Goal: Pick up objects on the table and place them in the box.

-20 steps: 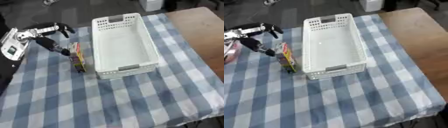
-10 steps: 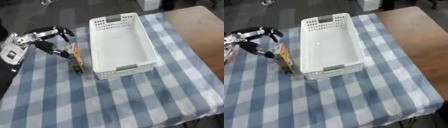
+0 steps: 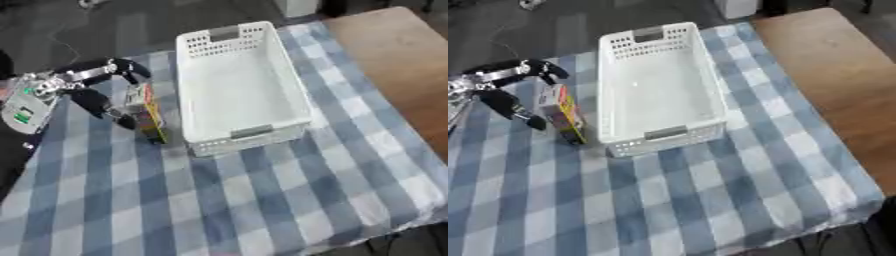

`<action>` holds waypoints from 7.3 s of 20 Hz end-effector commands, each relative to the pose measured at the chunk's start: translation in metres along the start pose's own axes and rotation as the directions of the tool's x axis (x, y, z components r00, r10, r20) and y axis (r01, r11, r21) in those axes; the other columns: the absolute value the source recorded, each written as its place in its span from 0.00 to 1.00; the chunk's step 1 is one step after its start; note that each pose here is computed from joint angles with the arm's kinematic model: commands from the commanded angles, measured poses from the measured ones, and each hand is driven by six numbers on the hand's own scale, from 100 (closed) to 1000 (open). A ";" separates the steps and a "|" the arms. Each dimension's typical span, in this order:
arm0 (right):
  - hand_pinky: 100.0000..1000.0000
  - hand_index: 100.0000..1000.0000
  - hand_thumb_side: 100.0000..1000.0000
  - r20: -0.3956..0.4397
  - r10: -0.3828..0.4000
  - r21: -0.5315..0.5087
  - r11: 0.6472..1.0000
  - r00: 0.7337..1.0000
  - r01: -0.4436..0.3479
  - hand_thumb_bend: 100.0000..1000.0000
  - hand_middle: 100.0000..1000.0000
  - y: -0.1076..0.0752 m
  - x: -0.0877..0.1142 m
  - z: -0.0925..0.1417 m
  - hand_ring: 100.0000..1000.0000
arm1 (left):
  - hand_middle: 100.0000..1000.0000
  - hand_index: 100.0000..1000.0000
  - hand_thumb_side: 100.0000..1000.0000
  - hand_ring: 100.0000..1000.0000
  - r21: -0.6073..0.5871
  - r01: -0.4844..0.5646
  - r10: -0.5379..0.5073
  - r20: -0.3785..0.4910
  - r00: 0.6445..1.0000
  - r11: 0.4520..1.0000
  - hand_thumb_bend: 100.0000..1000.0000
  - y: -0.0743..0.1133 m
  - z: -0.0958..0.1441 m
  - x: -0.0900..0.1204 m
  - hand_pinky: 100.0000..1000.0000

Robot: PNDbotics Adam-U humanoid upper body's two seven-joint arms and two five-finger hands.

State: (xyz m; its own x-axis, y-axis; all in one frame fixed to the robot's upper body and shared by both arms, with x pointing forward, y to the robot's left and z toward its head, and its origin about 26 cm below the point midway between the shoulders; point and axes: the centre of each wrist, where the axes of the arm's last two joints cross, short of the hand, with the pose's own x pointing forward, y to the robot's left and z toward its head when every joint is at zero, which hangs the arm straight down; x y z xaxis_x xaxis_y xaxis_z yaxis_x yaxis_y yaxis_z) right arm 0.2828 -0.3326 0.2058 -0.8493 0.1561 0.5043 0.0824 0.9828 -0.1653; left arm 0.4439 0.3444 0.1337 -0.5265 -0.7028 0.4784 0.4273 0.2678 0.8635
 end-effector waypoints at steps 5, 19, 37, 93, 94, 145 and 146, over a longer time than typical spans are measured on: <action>0.31 0.63 0.85 0.036 0.013 0.020 1.000 0.999 -0.014 0.32 0.67 -0.004 0.007 -0.011 0.50 | 0.74 0.80 0.49 0.50 0.023 0.042 -0.041 -0.022 0.999 0.999 0.93 0.006 0.006 -0.003 0.60; 0.31 0.63 0.85 0.036 0.011 0.011 1.000 0.999 -0.012 0.32 0.68 -0.005 0.008 -0.012 0.50 | 0.67 0.77 0.55 0.44 0.109 0.100 -0.091 -0.086 0.992 0.989 0.92 0.007 0.002 -0.003 0.53; 0.31 0.63 0.85 0.044 -0.006 0.019 1.000 0.999 0.005 0.32 0.67 -0.004 0.010 -0.019 0.50 | 0.66 0.72 0.57 0.43 0.180 -0.004 0.022 -0.099 0.995 0.984 0.86 -0.006 -0.008 -0.005 0.59; 0.31 0.62 0.85 0.006 0.039 0.038 0.999 0.999 -0.039 0.32 0.66 -0.009 0.006 -0.003 0.49 | 0.02 0.35 0.43 0.00 0.274 0.166 -0.151 -0.076 0.986 0.947 0.42 0.101 0.045 0.023 0.00; 0.31 0.62 0.86 0.005 0.040 0.040 0.998 0.999 -0.041 0.32 0.66 -0.008 0.006 -0.003 0.50 | 0.01 0.35 0.42 0.00 0.303 0.147 -0.137 -0.055 0.989 0.941 0.41 0.103 0.043 0.025 0.00; 0.32 0.63 0.86 0.051 -0.038 0.105 0.994 0.998 0.033 0.32 0.67 -0.002 0.014 -0.030 0.50 | 0.71 0.89 0.63 0.46 0.214 -0.121 0.019 0.423 0.906 0.969 0.67 0.065 -0.044 0.092 0.64; 0.32 0.63 0.86 0.050 -0.037 0.105 0.994 0.998 0.031 0.32 0.67 -0.003 0.014 -0.030 0.50 | 0.81 0.96 0.67 0.56 0.222 -0.120 0.016 0.421 0.907 0.968 0.77 0.065 -0.043 0.091 0.77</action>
State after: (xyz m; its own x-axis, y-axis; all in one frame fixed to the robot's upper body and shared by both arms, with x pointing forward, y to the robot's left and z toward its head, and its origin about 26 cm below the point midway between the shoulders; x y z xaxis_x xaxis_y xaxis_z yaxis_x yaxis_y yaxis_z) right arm 0.2892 -0.3277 0.2282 -0.8648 0.0979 0.4925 -0.0072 0.9783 -0.2070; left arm 0.4553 0.2626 0.2137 -0.7659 -0.3387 0.5466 0.3506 0.4927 0.7965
